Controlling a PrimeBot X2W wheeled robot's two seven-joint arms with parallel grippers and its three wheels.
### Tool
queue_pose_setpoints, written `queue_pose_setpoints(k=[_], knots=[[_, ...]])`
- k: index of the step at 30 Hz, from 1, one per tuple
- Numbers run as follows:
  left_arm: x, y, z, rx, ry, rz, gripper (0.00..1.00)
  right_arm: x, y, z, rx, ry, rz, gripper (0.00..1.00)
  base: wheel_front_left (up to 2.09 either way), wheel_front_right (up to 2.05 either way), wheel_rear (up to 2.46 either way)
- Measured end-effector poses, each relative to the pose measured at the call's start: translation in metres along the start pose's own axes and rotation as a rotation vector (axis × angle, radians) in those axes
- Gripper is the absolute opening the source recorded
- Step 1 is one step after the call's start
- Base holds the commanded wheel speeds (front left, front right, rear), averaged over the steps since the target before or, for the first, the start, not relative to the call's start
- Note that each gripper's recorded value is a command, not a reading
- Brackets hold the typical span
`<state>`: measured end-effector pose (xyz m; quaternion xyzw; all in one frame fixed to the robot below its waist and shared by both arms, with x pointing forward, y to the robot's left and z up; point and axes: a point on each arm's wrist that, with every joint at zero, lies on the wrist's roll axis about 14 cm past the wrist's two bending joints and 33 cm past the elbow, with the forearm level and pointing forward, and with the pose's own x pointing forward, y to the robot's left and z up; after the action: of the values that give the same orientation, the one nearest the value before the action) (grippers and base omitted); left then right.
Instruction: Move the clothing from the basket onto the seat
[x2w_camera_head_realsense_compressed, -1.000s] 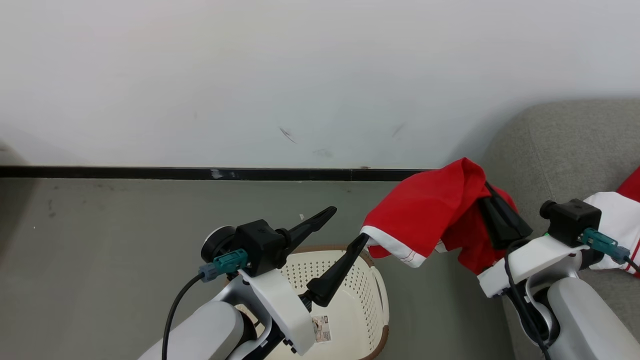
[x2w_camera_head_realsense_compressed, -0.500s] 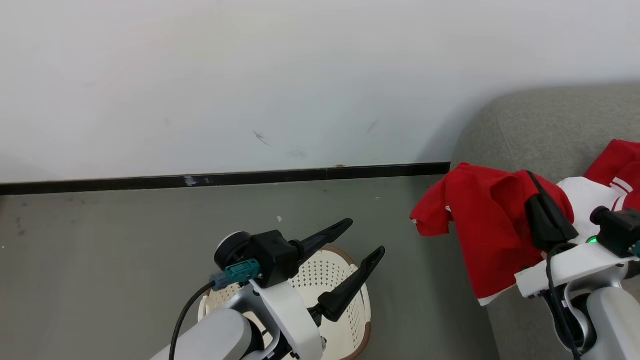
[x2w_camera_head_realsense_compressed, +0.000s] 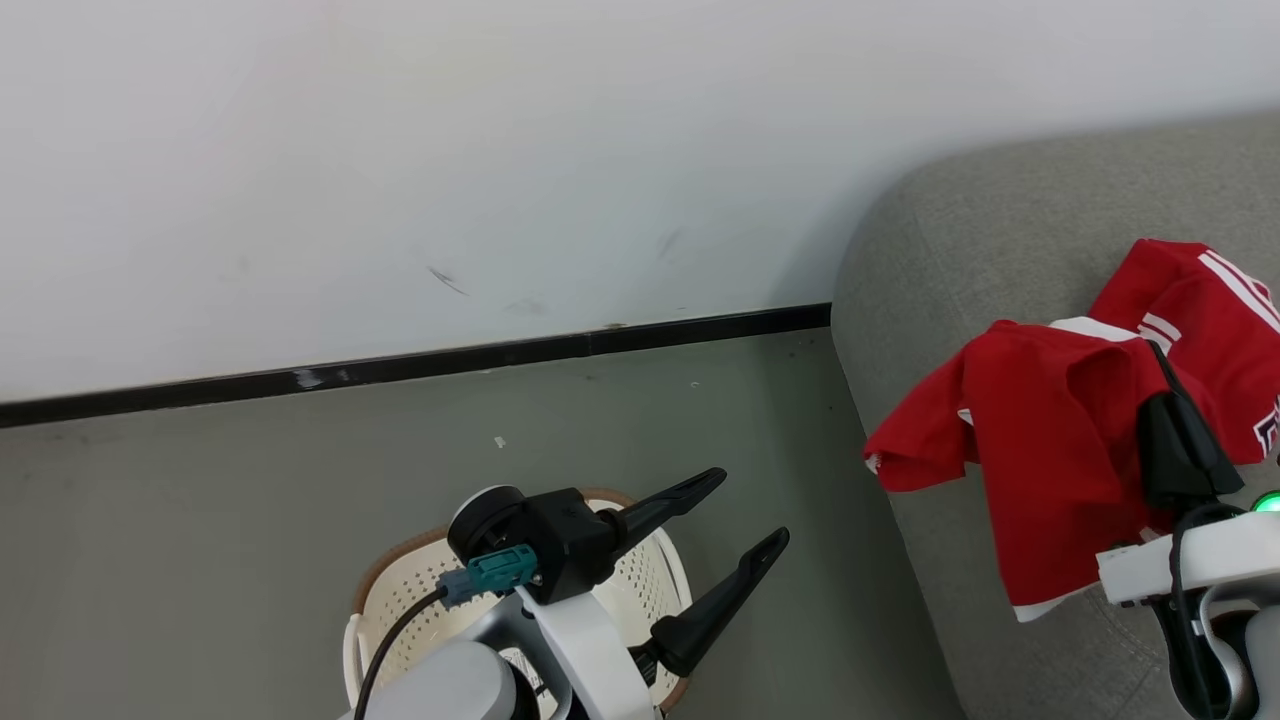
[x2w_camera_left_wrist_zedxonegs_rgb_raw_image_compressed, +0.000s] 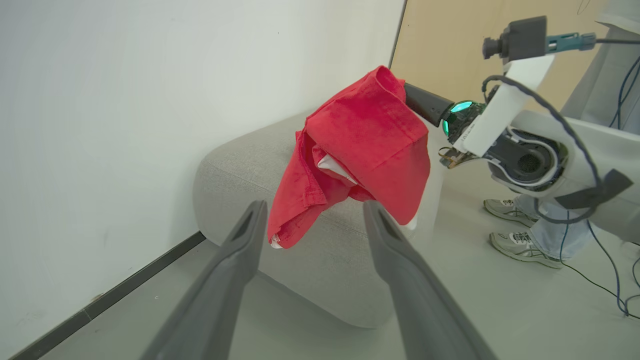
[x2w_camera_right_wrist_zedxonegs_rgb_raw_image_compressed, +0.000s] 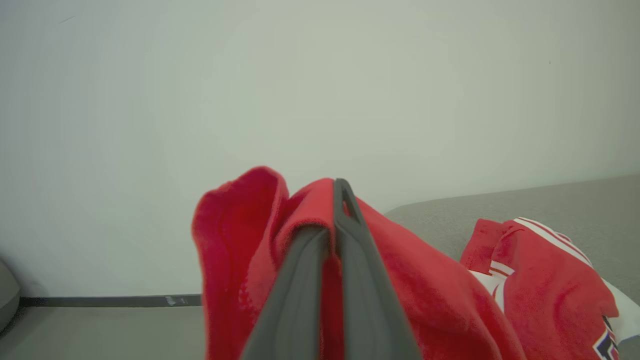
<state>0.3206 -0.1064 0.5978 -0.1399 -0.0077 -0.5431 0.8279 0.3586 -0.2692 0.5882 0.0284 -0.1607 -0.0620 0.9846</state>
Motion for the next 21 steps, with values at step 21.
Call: queue_pose_setpoints(k=[21], knots=[[0.022,-0.025,-0.013,-0.019,0.009,-0.149,1.00,-0.043,-0.045,0.018,-0.059,-0.013,-0.155,0.00,0.00,0.00,0.00]])
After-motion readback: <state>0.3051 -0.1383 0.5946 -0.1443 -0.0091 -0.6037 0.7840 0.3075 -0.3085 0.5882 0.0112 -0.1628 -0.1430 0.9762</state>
